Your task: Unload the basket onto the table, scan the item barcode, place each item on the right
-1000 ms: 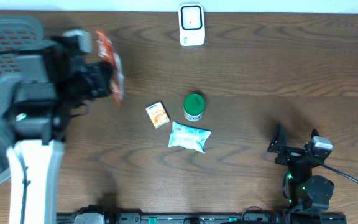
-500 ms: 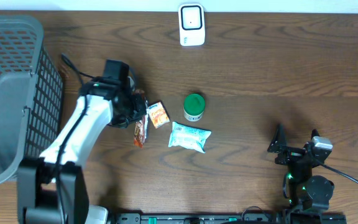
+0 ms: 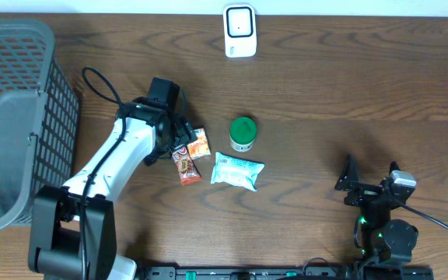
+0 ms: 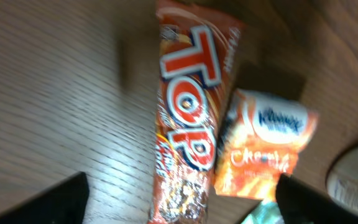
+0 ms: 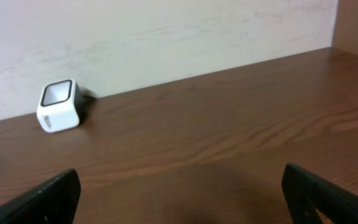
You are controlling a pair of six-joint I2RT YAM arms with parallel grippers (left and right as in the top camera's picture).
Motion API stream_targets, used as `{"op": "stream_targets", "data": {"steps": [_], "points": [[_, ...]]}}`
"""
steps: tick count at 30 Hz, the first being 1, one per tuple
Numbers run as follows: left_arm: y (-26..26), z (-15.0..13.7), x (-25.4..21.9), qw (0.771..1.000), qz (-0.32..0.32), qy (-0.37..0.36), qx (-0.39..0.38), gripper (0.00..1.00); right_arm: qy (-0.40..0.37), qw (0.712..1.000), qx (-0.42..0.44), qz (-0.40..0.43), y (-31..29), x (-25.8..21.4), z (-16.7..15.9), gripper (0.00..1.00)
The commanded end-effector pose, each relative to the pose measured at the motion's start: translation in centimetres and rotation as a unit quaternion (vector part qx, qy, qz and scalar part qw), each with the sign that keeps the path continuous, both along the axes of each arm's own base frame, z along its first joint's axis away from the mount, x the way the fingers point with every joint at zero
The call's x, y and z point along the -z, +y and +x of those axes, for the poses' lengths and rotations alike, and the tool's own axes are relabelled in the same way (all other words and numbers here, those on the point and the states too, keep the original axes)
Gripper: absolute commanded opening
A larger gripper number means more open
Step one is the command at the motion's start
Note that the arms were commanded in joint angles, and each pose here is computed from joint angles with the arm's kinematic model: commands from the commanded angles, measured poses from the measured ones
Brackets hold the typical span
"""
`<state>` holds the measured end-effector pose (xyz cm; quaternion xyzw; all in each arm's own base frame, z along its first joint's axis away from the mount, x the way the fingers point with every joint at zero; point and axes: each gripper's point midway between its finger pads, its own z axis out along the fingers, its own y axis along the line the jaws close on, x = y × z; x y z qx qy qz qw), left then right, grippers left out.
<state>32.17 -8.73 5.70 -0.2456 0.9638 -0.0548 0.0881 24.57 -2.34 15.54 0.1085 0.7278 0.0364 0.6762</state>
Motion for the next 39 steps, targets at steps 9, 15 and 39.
{"op": "stream_targets", "data": {"steps": [9, 15, 39], "points": [[4.3, 2.8, -18.6, 0.93, 0.137, -0.339, -0.017, 1.0, 0.002, 1.0, 0.003, 0.003, 0.0, 0.2, 0.0, 0.99], [6.7, 0.6, -31.3, 0.832, 0.102, -0.537, -0.095, 1.0, 0.002, 1.0, 0.003, 0.003, 0.0, 0.2, 0.0, 0.99], [12.0, -9.2, -46.3, 0.696, 0.3, -0.652, -0.035, 0.99, 0.0, 1.0, 0.026, -0.006, -0.9, 0.0, -0.1, 0.99]]}}
